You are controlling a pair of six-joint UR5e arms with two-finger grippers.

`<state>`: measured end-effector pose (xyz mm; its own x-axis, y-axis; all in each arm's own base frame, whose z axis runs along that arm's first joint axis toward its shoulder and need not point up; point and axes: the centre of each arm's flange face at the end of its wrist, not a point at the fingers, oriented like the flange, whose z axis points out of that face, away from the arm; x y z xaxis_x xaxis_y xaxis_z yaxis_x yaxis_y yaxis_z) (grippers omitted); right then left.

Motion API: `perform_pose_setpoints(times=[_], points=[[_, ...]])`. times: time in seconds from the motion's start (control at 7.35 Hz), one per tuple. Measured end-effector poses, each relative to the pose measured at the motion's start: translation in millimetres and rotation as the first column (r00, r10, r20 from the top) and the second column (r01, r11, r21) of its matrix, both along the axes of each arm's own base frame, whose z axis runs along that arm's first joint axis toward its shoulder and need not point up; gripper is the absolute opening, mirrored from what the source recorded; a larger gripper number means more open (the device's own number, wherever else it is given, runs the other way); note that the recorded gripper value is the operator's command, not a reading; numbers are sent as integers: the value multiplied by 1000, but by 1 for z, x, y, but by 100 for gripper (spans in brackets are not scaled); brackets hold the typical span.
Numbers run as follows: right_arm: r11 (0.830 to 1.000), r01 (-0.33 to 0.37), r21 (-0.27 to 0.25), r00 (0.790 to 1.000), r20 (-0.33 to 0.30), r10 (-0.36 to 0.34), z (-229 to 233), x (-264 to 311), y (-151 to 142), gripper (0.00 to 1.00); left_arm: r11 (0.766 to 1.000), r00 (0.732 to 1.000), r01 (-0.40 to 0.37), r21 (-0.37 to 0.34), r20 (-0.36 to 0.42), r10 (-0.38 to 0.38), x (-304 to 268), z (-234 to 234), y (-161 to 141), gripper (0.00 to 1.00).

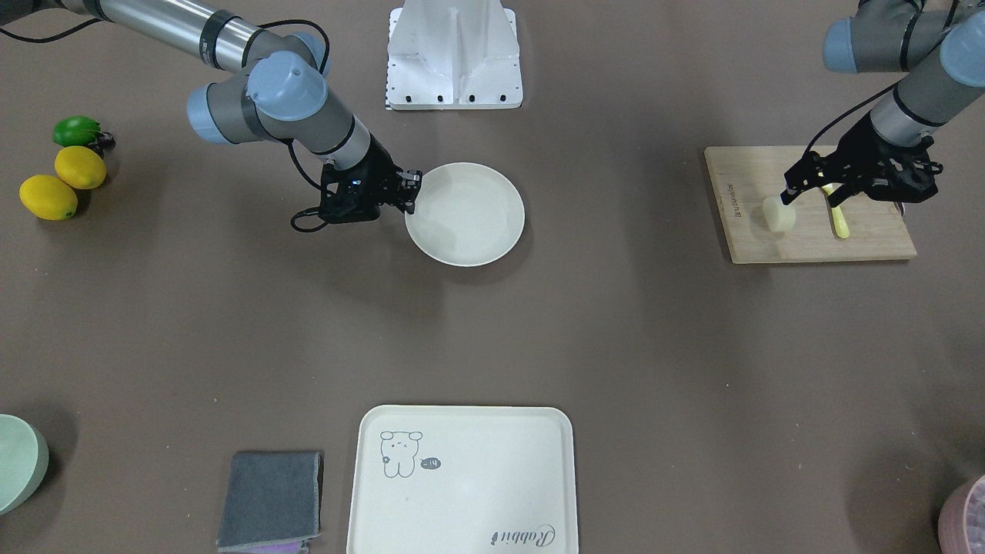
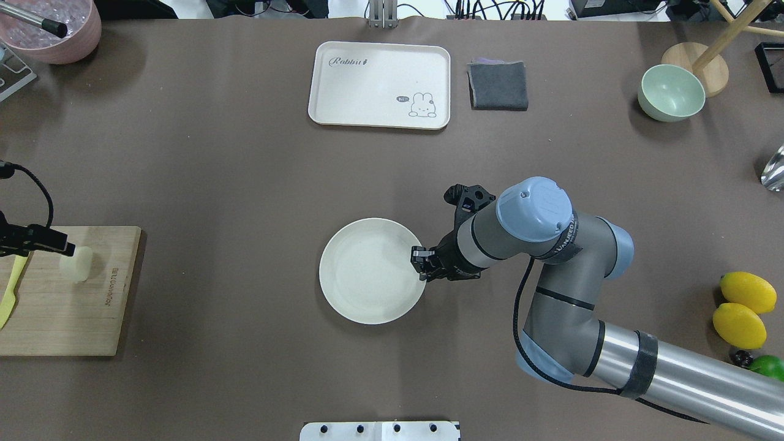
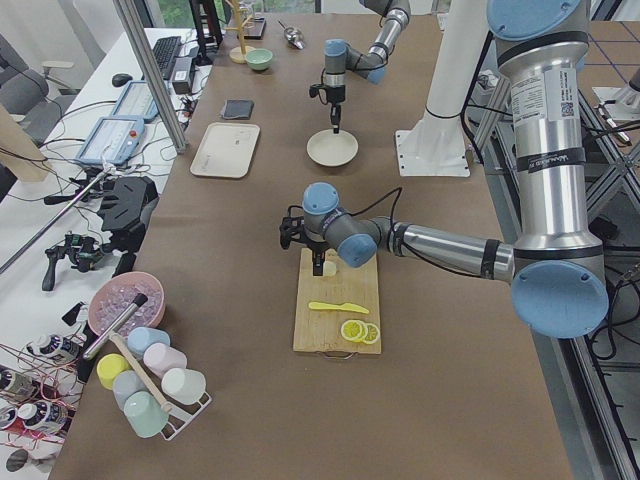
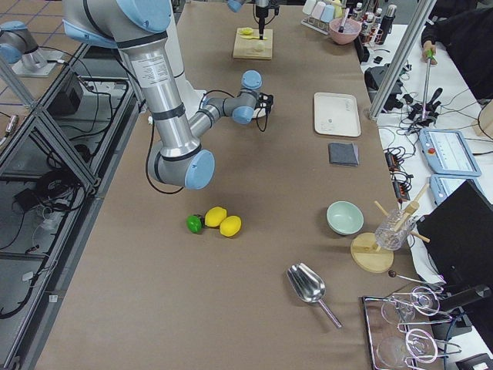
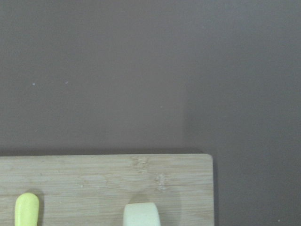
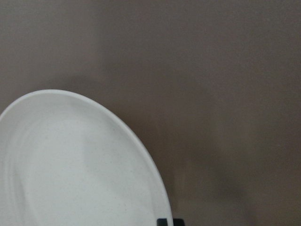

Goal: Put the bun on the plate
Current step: 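Drag the white plate with the right gripper toward the table centre, then release the plate with the right gripper while the left gripper grasps the bun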

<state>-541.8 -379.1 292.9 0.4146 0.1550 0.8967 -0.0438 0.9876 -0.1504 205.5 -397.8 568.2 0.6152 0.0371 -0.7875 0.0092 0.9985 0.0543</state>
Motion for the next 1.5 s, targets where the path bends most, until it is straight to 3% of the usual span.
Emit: perform_pose_setpoints(times=[0.14,0.27,0.41,0.68,0.82,1.22,1.5], points=[[1000,-11,-18,1000,3,11,-2,0,0,99,1000,1000,-11,13,7,11,8,15,4,91],[999,-21,-27,1000,8,21,-5,3,-1,99,1000,1000,-9,17,10,9,16,20,6,86],[999,-31,-29,999,14,31,-8,7,-5,99,1000,1000,2,5,2,-2,29,16,7,66],[999,-43,-29,999,19,43,-10,13,-10,99,1000,1000,17,-4,-7,-17,49,7,12,16],[999,-44,-30,999,18,45,-10,14,-10,99,1000,1000,20,0,-10,-20,51,4,13,0],[998,-46,-30,999,20,47,-11,14,-11,99,999,998,19,32,-54,-18,49,-27,13,0],[998,-56,-39,998,26,57,-9,33,-19,99,998,994,33,60,-107,-26,62,-77,-4,0]])
